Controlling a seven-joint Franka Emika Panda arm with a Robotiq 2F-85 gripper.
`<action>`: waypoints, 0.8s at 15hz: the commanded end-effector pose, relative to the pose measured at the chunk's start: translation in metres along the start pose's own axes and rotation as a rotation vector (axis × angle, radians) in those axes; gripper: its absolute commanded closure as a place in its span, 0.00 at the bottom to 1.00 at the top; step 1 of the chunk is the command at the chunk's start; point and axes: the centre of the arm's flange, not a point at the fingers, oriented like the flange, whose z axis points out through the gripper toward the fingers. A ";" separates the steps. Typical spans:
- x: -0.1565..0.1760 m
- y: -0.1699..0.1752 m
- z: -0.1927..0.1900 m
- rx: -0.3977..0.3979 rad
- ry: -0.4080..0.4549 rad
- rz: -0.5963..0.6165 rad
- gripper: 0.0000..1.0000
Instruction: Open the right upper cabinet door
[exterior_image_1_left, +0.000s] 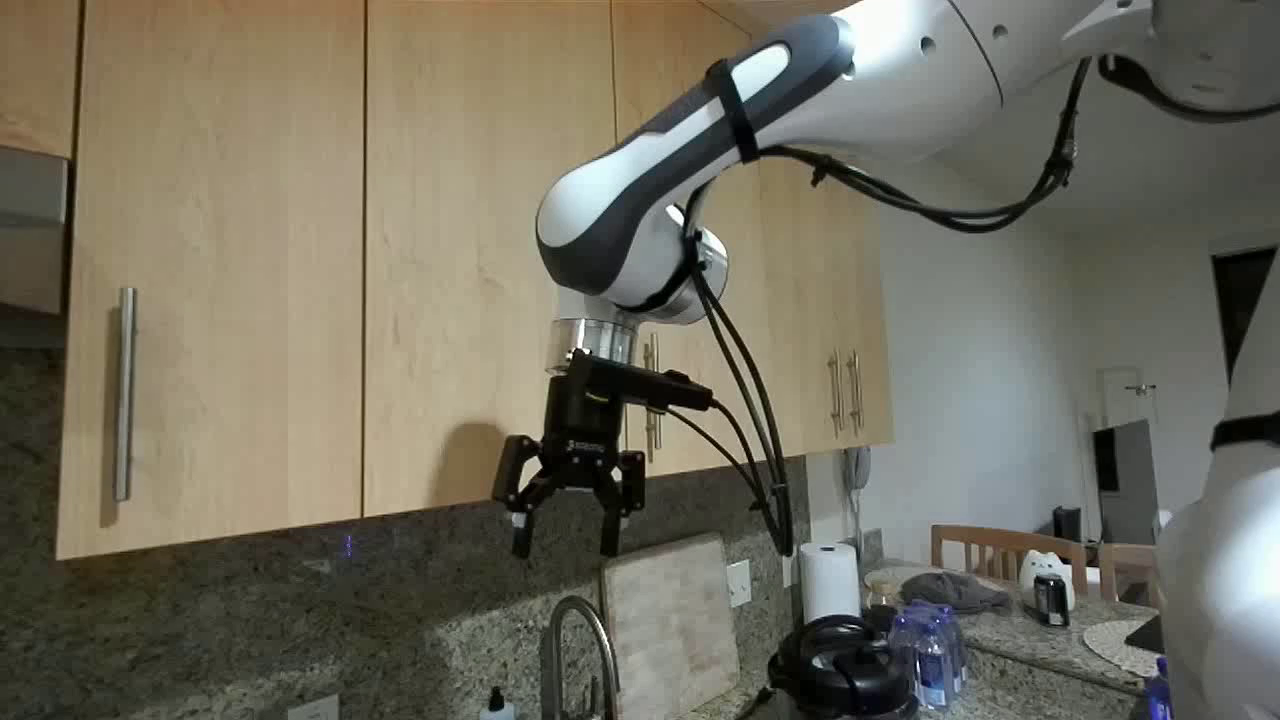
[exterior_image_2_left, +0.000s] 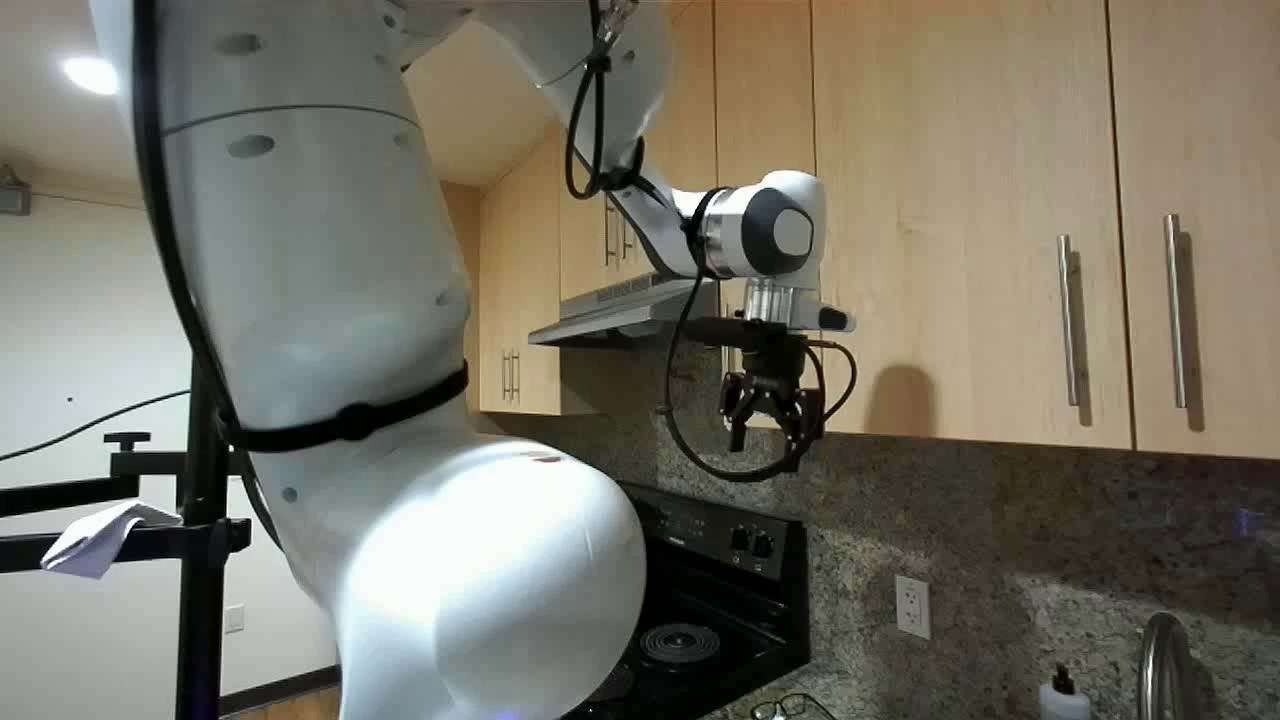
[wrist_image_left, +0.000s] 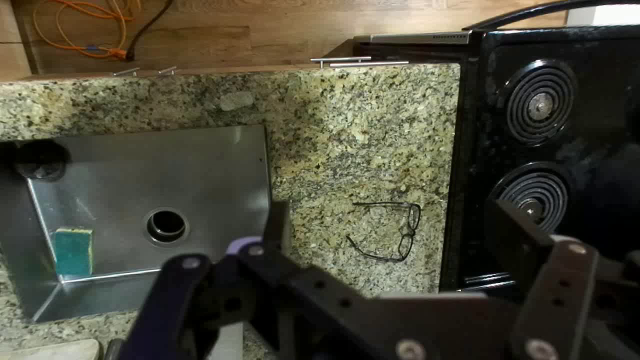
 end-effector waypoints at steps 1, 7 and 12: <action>0.000 0.000 0.000 0.000 0.000 0.000 0.00; 0.000 0.000 0.000 0.000 0.000 0.000 0.00; 0.010 -0.005 -0.004 -0.026 0.003 0.015 0.00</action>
